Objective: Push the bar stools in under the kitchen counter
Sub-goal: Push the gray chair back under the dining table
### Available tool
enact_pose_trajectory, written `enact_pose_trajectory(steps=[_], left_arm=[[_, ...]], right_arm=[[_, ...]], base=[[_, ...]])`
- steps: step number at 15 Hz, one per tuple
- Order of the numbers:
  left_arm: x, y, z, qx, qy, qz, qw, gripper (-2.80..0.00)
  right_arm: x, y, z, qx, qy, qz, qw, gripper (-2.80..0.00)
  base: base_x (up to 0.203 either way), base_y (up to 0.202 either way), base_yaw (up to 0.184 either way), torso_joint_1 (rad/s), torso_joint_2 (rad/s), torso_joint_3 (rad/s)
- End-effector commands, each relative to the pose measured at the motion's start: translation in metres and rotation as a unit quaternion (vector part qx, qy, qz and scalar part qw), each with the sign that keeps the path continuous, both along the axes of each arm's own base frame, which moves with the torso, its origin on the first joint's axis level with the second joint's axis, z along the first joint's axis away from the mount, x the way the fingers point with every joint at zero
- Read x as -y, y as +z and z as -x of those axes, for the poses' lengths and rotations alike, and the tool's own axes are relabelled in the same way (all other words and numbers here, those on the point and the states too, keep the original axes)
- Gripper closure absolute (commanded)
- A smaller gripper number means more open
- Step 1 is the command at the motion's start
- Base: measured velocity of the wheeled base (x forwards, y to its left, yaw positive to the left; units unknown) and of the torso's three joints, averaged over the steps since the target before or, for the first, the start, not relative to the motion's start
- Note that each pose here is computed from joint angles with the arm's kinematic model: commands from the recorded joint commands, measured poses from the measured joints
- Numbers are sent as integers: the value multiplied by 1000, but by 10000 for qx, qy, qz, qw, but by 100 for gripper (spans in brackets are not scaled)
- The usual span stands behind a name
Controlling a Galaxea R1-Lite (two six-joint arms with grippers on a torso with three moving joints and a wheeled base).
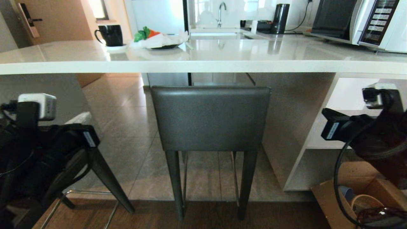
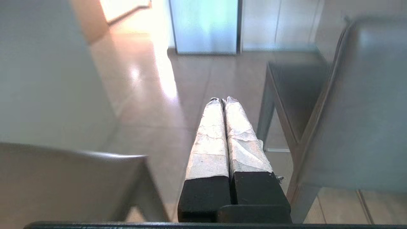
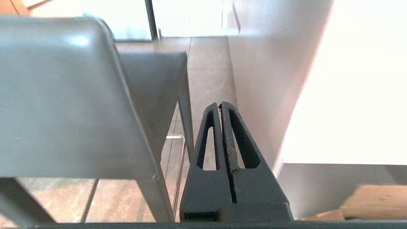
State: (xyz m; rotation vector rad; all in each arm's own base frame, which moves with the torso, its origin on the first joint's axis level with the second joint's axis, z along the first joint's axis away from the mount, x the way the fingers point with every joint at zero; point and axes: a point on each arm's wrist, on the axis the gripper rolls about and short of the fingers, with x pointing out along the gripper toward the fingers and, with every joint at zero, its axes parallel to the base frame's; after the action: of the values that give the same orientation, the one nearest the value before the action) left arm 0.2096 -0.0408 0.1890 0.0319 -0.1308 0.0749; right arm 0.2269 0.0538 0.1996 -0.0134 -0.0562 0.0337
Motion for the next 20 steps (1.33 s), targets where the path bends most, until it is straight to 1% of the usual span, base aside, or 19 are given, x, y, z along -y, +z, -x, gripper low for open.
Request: enact_pose_trajectory(steps=[1,3,5,6,8,9,11,13,15,16,17,18,19,20], left_arm=[[-14,20,53,619,91,87,9980,0],[-23,28,87,866,182,-8,9961,0],[-36,35,121,1138,574,-129,9918,0],[-41,37,138,1281,741,-164,9888,0],[-45,36,172,1465,901,-212,9849,0],[-46,32,188,1493,931,-234,9841,0],[-46,20,217,1536,801,-292,9844,0],[-46,-7,245,1483,673,-374,9859,0],[-45,-37,258,1353,571,-406,9883,0],[-44,-53,254,1147,484,-374,9915,0],[-44,-74,243,721,343,-392,9960,0],[-43,-90,236,348,174,-410,9984,0],[-42,-100,233,13,-40,-378,9993,0],[-41,-107,232,-329,-305,-355,9984,0]], right_arm=[[15,30,57,625,-32,-163,9979,0],[26,40,97,787,-54,-196,9967,0],[40,45,134,941,-266,-193,9950,0],[45,44,153,1024,-389,-187,9938,0],[54,36,192,1088,-569,-164,9923,0],[57,29,211,1059,-656,-143,9921,0],[60,13,243,999,-810,-93,9917,0],[60,-6,268,1006,-1009,24,9898,0],[59,-32,284,990,-990,254,9898,0],[58,-47,285,894,-985,339,9905,0],[58,-62,278,663,-972,406,9922,0],[57,-76,270,390,-897,482,9940,0],[56,-91,263,116,-790,550,9953,0],[56,-104,258,-112,-737,574,9956,0]], base=[[0,0,0,0,0,0],[0,0,0,0,0,0],[0,0,0,0,0,0],[0,0,0,0,0,0],[0,0,0,0,0,0],[0,0,0,0,0,0],[0,0,0,0,0,0],[0,0,0,0,0,0],[0,0,0,0,0,0],[0,0,0,0,0,0],[0,0,0,0,0,0],[0,0,0,0,0,0],[0,0,0,0,0,0],[0,0,0,0,0,0]])
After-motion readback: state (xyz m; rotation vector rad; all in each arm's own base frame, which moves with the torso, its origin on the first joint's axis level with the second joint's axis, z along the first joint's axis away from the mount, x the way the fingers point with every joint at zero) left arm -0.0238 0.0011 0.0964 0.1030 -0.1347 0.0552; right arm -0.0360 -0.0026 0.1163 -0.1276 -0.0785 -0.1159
